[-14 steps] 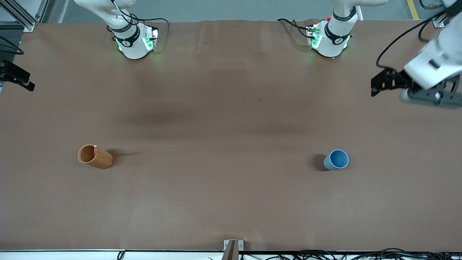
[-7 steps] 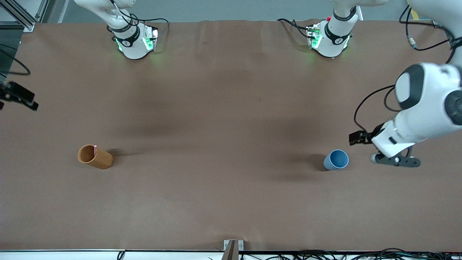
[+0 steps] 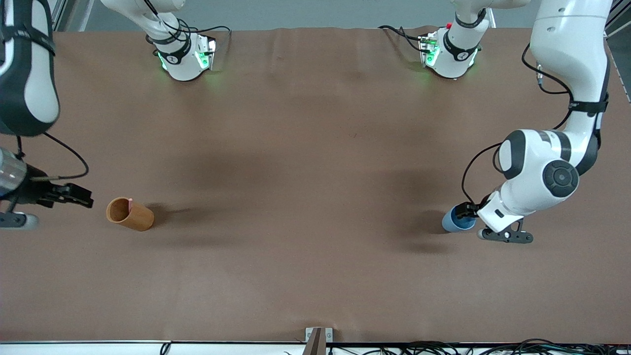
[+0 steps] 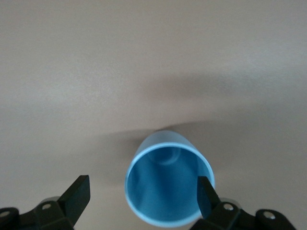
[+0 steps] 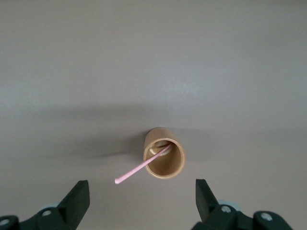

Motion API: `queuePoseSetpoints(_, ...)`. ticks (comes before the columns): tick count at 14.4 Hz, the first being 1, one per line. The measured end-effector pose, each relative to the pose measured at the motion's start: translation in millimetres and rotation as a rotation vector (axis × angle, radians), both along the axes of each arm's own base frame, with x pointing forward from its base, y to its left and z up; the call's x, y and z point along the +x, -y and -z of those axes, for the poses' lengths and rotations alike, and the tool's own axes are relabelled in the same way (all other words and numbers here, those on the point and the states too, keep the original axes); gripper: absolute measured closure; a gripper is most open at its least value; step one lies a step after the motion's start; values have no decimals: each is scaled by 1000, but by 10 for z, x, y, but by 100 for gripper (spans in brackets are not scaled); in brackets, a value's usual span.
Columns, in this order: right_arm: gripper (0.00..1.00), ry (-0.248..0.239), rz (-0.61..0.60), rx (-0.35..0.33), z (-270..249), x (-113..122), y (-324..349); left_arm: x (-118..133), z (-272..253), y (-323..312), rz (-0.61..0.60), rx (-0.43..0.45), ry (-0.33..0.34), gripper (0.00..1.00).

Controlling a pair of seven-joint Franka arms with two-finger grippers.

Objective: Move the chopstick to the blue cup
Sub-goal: 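Grasp the blue cup with the left gripper while the right gripper grasps the chopstick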

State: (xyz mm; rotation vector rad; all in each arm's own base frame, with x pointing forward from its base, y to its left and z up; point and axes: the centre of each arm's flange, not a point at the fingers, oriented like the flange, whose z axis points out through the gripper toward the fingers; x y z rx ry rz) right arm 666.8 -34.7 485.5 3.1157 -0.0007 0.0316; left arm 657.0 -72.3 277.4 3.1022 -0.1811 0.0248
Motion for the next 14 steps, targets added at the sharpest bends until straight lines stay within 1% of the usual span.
queuePoseSetpoints(1, 5, -8, -7, 0, 142, 34, -42, 3, 89, -5, -6, 1, -4, 4)
queuePoseSetpoints(2, 7, -8, -16, 0, 297, 47, -87, 0, 161, -7, -12, 1, -11, 13)
queuePoseSetpoints(3, 8, -6, -27, 0, 477, 39, -138, -6, 209, -9, -14, 2, -18, 25)
queuePoseSetpoints(4, 8, -3, -41, -3, 675, 12, -200, -12, 244, -13, -14, 3, -23, 35)
queuePoseSetpoints(5, 10, -4, -54, -9, 857, -29, -253, -15, 266, -23, -16, 3, -27, 45)
queuePoseSetpoints(6, 11, -6, -72, -25, 1002, -74, -289, -15, 279, -37, -17, 4, -28, 54)
queuePoseSetpoints(7, 15, -3, -93, -44, 1097, -116, -326, -16, 290, -48, -12, 11, -29, 66)
queuePoseSetpoints(8, 15, 3, -117, -63, 1154, -165, -377, -15, 295, -55, -4, 21, -29, 75)
queuePoseSetpoints(9, 18, 10, -137, -78, 1187, -225, -423, -7, 285, -57, 3, 28, -24, 84)
queuePoseSetpoints(10, 18, 15, -152, -89, 1200, -288, -454, 17, 248, -51, 6, 30, -15, 96)
queuePoseSetpoints(12, 26, 13, -174, -107, 1187, -410, -477, 101, 70, -4, -14, 26, 8, 95)
queuePoseSetpoints(13, 26, 14, -186, -117, 1153, -463, -491, 138, -79, 60, -38, 23, 7, 95)
queuePoseSetpoints(14, 32, 15, -197, -127, 1117, -513, -510, 155, -251, 176, -67, 18, -5, 95)
